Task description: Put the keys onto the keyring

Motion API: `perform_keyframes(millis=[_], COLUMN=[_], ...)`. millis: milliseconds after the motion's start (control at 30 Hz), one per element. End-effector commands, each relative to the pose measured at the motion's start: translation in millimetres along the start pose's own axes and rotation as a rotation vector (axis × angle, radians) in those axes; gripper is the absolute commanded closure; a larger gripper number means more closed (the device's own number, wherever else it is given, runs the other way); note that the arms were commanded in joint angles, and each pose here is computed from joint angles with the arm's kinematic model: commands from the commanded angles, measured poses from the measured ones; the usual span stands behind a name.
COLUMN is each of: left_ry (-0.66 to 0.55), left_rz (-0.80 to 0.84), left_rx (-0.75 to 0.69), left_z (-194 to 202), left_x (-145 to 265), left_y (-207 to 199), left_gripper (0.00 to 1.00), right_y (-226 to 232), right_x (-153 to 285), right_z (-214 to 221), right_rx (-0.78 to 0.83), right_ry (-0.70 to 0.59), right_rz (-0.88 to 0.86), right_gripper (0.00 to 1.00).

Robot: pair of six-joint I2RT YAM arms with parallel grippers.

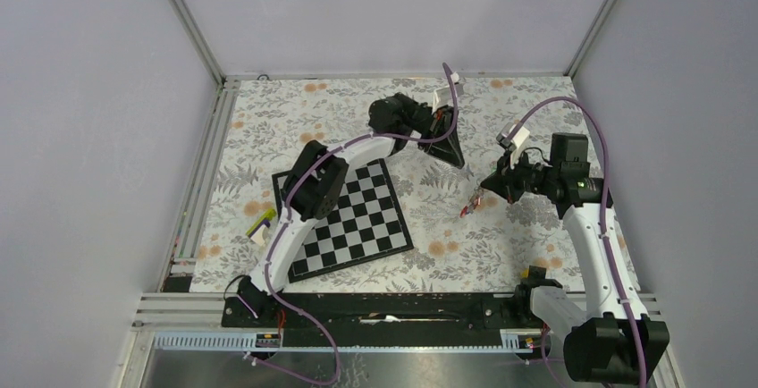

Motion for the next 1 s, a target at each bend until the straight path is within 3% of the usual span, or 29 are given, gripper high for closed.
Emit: perform_keyframes(millis=[0, 300, 500, 567, 733, 867, 967], left_ry=[0.108, 0.12, 0.06, 0.032, 0.02, -0.059, -0.163], left_rz=[0.006, -0.009, -0.006, -0.006, -0.006, -0.021, -0.087], left_rx=[-0.053, -0.215, -0.402, -0.459, -0.481, -0.469, -0.38], left_z=[-12.6, -49.0, -90.5, -98.4, -118.3, -133.6, -153.4], left_x=[8.9, 13.7, 9.5, 7.8, 6.7, 7.6, 10.7], left_y=[0.6, -9.7, -54.5, -70.0, -83.4, -84.4, -73.0], left_gripper=[0.78, 0.76, 0.78, 0.72, 0.69, 0.79, 0.8], right_y=[-2.9, -2.3, -3.7, -2.8, -0.1, 3.0, 4.6], right_x=[8.1, 8.4, 6.8, 7.7, 9.9, 12.7, 15.0], right_z=[-23.1, -12.9, -15.0, -15.9, -16.8, -17.9, -20.8], right_rx=[0.061, 0.045, 0.048, 0.052, 0.062, 0.071, 0.08], right_ry=[-0.045, -0.033, -0.046, -0.05, -0.059, -0.063, -0.07], right_rz=[0.053, 0.086, 0.08, 0.081, 0.081, 0.08, 0.083], right_gripper=[1.0, 1.0, 1.0, 1.0, 1.0, 1.0, 1.0])
Point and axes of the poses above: each gripper's point midway between its finger pads, its own x axis back along the fingers, its own y axis along the line the jaws close on, z = x × y, the point moved 10 cm from there along x, back along the fingers, and after that the axes turned 12 degrees about -x, right-handed, at the moved point
